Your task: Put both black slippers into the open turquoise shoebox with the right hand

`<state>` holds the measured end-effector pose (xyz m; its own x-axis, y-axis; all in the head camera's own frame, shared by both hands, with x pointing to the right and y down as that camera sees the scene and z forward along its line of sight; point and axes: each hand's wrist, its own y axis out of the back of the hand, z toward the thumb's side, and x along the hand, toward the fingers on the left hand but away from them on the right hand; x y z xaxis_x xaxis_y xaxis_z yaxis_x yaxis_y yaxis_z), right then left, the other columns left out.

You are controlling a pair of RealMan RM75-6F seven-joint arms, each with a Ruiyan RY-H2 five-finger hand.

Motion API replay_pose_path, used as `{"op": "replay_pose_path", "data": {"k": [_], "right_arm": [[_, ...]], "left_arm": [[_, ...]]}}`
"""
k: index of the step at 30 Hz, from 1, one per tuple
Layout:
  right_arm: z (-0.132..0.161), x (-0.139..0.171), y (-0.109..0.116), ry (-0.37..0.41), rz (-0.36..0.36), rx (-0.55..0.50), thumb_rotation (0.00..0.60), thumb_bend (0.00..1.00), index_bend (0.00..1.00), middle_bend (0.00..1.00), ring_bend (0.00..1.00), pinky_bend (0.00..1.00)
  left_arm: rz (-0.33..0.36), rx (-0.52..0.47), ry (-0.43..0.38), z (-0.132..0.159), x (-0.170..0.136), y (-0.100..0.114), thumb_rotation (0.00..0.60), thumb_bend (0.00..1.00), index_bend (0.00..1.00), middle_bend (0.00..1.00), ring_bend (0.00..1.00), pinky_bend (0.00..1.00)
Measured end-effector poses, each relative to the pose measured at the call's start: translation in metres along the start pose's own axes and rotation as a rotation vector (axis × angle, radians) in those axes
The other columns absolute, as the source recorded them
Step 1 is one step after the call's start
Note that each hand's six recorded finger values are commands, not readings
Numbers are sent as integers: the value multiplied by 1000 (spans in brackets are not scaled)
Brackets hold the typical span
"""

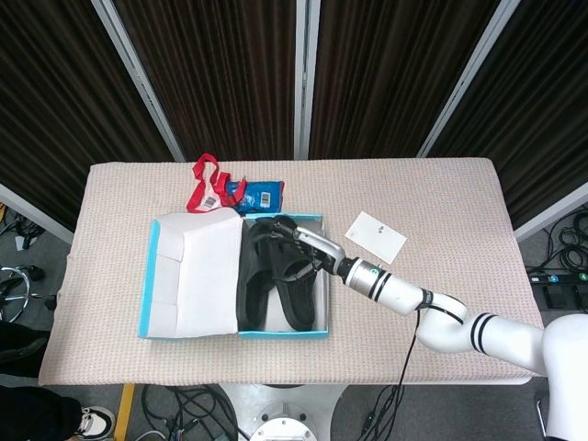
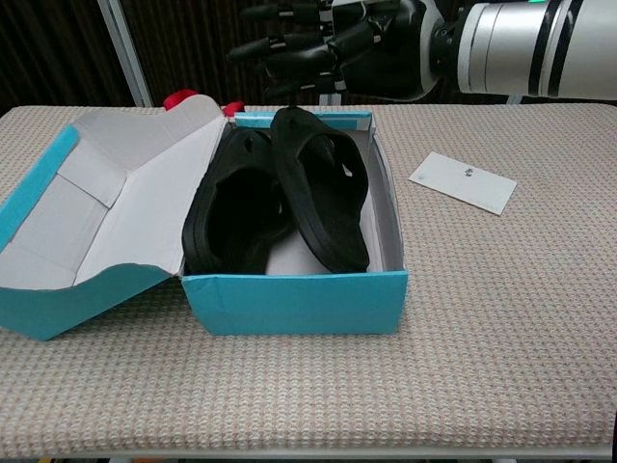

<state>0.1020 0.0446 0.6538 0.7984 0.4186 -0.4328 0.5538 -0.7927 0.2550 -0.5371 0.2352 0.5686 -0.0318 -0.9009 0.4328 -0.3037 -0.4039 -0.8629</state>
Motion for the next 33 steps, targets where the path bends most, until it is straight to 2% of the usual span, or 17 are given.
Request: {"op": "replay_pose_path", "data": {"k": [7, 16, 24, 28, 33], "right_arm": [[-29, -2, 4, -91, -11, 14, 600, 146, 1, 185, 9, 80], [-45, 4, 7, -123, -12, 47, 600, 145, 1, 186, 9, 79], [-30, 0, 4, -61, -1, 33, 600, 136, 1, 206, 10, 78], [-18, -7, -6, -29, 27, 28, 600, 135, 1, 211, 27, 83], [-16, -20, -18, -29, 50, -12, 600, 134, 1, 211, 40, 100]], "left_arm": [[-4, -2, -1, -1, 1, -2, 600, 50, 122, 126, 30, 66], [-11, -1, -3, -2, 1, -5, 600, 50, 122, 126, 30, 67], [-2, -3, -2, -3, 1, -4, 600, 50, 122, 126, 30, 66], [-5, -1, 2, -4, 1, -4, 600, 50, 122, 126, 30, 66], [-3, 1, 8, -7, 0, -4, 600, 50, 122, 126, 30, 67]]}}
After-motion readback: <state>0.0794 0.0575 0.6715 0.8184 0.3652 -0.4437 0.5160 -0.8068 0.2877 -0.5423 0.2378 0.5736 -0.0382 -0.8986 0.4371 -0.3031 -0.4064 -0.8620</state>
